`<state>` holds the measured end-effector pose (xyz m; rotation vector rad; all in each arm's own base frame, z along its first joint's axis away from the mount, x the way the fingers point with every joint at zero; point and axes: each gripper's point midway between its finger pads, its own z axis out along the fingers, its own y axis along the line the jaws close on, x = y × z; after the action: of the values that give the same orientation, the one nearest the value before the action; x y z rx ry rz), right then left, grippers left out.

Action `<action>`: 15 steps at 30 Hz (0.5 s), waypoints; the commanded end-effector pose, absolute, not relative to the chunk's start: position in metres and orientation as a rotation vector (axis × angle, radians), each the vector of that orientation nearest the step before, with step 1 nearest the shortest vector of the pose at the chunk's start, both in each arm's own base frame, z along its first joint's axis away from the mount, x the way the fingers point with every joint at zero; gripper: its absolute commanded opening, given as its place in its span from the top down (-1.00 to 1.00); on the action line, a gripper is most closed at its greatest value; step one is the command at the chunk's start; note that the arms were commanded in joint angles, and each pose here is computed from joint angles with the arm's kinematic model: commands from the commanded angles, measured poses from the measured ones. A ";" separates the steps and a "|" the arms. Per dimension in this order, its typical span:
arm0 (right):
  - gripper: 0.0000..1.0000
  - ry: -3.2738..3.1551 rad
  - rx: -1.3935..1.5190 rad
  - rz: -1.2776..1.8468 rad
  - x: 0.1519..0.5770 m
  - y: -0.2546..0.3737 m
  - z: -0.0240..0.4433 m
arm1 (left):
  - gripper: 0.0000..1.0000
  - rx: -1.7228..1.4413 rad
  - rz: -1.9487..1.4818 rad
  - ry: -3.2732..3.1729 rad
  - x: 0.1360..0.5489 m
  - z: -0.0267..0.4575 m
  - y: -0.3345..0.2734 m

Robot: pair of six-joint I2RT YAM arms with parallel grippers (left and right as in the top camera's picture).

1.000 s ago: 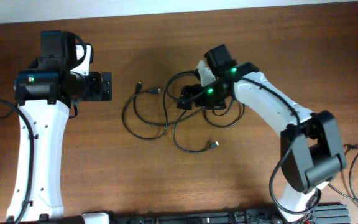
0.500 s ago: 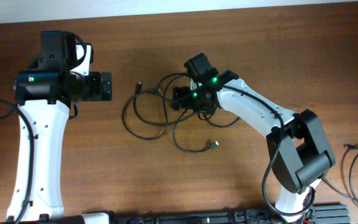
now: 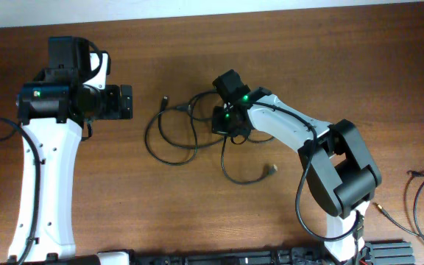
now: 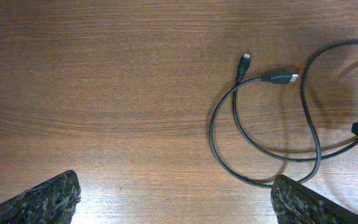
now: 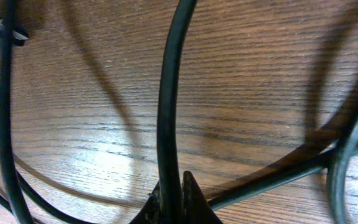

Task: Untangle cables
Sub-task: 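Lift the grasped cables up and toward the top edge with the right gripper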

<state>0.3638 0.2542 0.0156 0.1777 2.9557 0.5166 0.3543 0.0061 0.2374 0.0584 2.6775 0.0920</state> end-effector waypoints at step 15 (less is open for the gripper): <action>0.92 2.131 -0.225 0.623 0.405 0.255 0.386 | -0.98 0.067 0.107 2.671 0.356 0.240 0.009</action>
<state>0.4046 0.2736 0.3253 -0.2446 2.2924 0.7066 0.3544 0.0061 0.2374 0.0584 2.6771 0.0920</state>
